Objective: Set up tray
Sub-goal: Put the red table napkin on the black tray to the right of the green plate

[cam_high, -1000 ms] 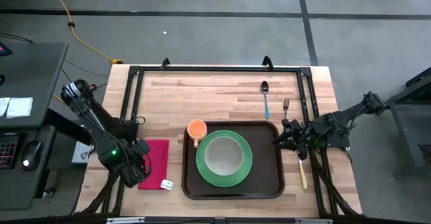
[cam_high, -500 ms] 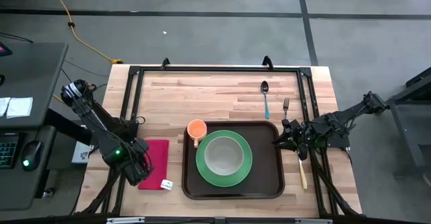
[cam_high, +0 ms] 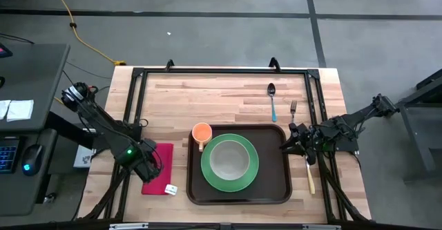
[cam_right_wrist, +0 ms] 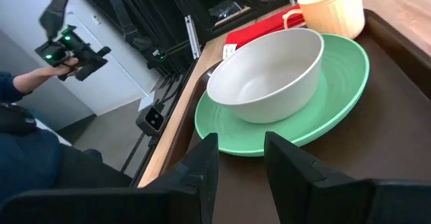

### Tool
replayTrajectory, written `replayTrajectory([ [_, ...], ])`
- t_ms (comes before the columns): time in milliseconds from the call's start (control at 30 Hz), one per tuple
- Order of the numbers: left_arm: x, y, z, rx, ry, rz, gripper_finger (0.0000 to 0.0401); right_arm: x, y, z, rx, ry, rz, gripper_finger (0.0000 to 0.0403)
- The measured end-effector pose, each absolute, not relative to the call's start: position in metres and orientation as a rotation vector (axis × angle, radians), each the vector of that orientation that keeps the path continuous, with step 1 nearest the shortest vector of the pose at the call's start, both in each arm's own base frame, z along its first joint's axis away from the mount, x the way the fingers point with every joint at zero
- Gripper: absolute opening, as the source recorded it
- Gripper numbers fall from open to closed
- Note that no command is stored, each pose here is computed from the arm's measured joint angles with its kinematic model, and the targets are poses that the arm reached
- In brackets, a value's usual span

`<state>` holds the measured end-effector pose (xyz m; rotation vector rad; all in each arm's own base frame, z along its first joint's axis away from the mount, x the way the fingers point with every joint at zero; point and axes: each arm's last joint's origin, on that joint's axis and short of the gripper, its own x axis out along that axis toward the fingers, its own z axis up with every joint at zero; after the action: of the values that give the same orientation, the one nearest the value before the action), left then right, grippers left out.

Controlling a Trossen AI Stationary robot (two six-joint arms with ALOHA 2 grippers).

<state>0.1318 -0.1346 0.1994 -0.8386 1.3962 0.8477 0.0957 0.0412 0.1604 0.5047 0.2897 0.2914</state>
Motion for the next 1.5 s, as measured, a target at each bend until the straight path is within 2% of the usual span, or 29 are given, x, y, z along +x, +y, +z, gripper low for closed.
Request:
replayTrajectory([
  [133, 0.131, -0.129, 0.183, -0.865, 1.423, 0.858, 0.0062, 0.096, 0.042, 0.16, 0.512, 0.297, 0.305, 0.0099],
  [400, 0.128, -0.123, 0.174, -0.859, 1.443, 0.906, 0.0062, 0.096, 0.042, 0.16, 0.523, 0.298, 0.303, 0.0099],
  [1500, 0.126, -0.119, 0.174, -0.764, 1.407, 0.902, 0.0062, 0.096, 0.042, 0.16, 0.531, 0.299, 0.303, 0.0099],
])
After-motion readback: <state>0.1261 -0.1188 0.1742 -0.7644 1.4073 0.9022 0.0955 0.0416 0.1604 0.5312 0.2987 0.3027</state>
